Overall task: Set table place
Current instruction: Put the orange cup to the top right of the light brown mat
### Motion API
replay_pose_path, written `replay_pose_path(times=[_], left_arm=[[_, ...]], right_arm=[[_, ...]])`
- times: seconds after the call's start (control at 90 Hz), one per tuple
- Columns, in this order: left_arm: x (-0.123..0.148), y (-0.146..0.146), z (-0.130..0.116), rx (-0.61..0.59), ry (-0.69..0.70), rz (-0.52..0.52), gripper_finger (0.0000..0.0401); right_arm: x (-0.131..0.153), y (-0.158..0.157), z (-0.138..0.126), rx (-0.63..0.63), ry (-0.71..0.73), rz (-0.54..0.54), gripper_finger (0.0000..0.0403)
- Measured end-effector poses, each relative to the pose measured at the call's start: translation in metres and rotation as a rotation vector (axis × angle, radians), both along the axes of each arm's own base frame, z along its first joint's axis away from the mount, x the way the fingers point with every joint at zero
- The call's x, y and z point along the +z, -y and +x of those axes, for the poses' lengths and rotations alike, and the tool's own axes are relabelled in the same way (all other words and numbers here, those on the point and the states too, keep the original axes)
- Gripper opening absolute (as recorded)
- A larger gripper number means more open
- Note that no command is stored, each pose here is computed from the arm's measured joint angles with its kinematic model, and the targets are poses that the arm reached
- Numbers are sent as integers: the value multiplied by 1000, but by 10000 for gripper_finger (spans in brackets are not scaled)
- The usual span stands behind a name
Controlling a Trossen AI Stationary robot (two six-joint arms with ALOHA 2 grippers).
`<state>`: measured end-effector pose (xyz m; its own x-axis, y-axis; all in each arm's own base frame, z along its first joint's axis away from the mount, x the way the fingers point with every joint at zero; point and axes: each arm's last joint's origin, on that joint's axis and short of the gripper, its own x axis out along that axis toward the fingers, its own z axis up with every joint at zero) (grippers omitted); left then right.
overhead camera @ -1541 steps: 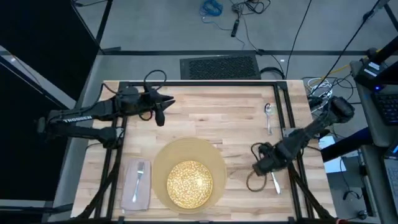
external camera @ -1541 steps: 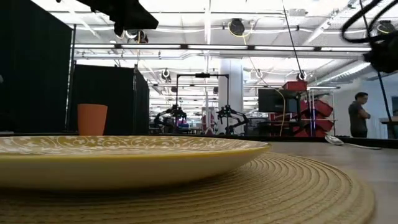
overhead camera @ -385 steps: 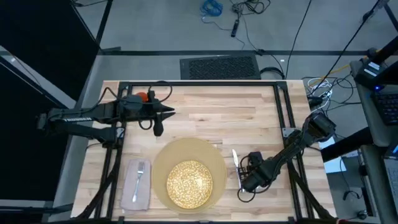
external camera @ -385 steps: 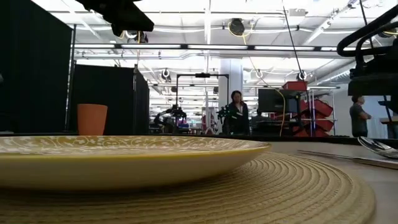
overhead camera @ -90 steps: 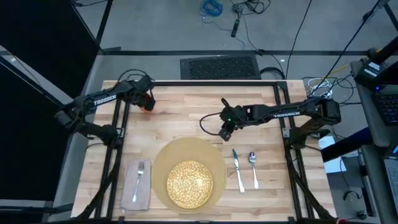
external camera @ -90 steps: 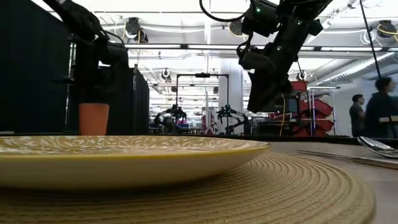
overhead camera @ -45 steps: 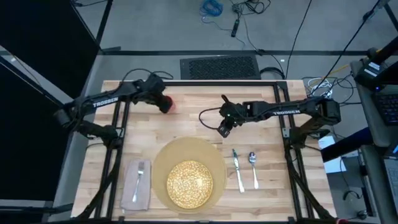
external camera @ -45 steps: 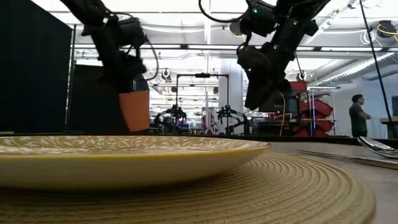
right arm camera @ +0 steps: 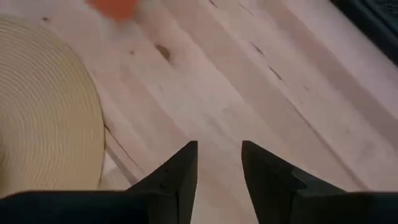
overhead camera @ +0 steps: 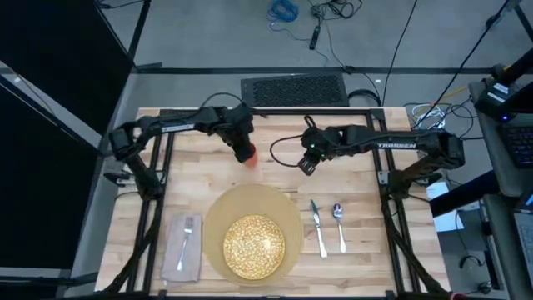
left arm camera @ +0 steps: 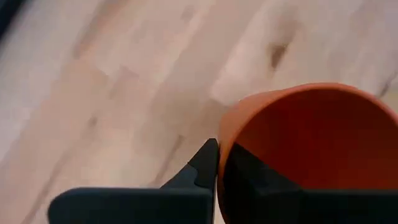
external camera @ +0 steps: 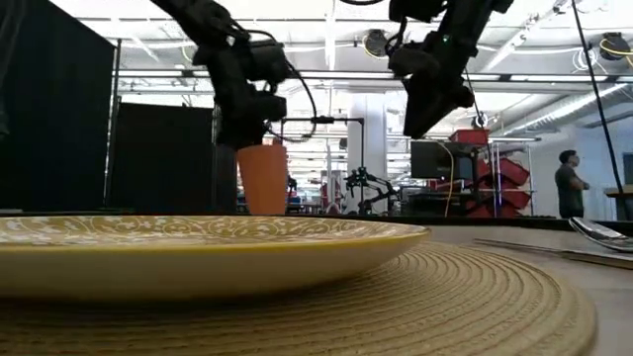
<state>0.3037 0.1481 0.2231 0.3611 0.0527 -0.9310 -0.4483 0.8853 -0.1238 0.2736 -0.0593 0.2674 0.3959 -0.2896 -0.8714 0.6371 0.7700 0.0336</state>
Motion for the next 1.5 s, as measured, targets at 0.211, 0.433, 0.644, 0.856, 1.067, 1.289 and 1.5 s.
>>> replay_pose_path(times=[0.211, 0.433, 0.644, 0.856, 1.067, 1.289, 1.5], left_arm=[[-9, 11, 24, -62, -16, -11, 0], [-9, 21, 32, -141, -1, -42, 0], [-9, 28, 36, -183, 6, -36, 32], [-9, 30, 37, -210, 8, -17, 73], [1, 27, 38, -186, -11, 41, 82], [33, 27, 42, -225, -7, 58, 83], [69, 27, 42, -316, -6, 100, 83]], right_arm=[[1, 0, -1, -3, 2, 4, 112], [0, 0, -1, -4, 2, 4, 112], [1, 0, 0, -4, 3, 3, 112], [1, 0, 0, -3, 5, 3, 112], [1, 0, 0, -2, 4, 3, 112], [1, 0, 0, 3, 3, 7, 112], [1, 1, 1, 42, 35, 107, 112]])
